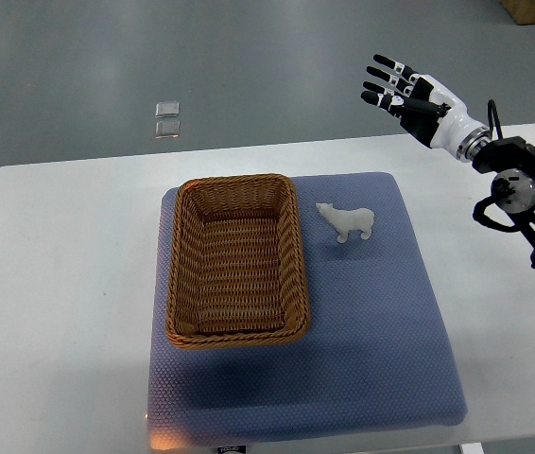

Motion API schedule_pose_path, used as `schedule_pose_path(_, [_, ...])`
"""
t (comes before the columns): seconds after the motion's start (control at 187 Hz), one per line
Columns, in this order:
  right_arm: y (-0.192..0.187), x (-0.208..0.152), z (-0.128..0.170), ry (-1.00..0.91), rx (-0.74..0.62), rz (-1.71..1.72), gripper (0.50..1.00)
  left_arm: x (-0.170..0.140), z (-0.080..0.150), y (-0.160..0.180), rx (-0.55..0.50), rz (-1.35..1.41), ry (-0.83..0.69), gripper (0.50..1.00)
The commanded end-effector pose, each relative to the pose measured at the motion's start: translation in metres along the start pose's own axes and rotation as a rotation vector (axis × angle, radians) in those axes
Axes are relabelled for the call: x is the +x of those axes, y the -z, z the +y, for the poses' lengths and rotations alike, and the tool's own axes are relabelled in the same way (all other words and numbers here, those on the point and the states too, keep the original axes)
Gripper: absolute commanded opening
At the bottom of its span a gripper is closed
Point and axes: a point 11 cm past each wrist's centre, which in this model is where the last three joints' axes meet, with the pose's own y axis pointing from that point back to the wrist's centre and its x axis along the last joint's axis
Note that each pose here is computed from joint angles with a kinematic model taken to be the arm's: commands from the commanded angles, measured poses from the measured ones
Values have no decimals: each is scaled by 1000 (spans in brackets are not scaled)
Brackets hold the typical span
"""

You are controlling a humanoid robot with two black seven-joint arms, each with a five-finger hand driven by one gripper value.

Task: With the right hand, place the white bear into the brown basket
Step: 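Move the right hand over the white bear figurine and lower it, then close the right hand's fingers around the white bear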

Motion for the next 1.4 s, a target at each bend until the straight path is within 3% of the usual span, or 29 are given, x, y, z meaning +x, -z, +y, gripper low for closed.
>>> schedule_pose_path(0.0, [24, -4, 0, 101, -117, 322, 924, -1, 0, 0, 0, -2, 2, 1000])
schedule_pose_path(0.23, [74, -18, -2, 287, -413, 883, 926, -2, 0, 0, 1, -3, 5, 1000])
schedule_pose_path(0.283, [74, -18, -2, 287, -413, 883, 926, -2, 0, 0, 1, -3, 5, 1000])
schedule_pose_path(0.288, [82, -22, -5, 298, -470, 970, 926, -2, 0, 0, 1, -3, 5, 1000])
schedule_pose_path(0.336, [90, -24, -7, 297, -524, 1048, 926, -2, 0, 0, 1, -4, 6, 1000])
schedule_pose_path(0.513, [97, -49, -12, 348, -566, 1142, 926, -3, 0, 0, 1, -4, 11, 1000])
schedule_pose_path(0.678, [81, -70, -16, 411, -549, 1080, 924, -2, 0, 1, 2, -3, 8, 1000])
schedule_pose_path(0.865, [38, -82, -17, 458, -578, 1044, 919, -3, 0, 1, 2, -4, 12, 1000])
schedule_pose_path(1.393, [-23, -78, -9, 449, -639, 1032, 903, -3, 0, 2, 5, -4, 17, 1000])
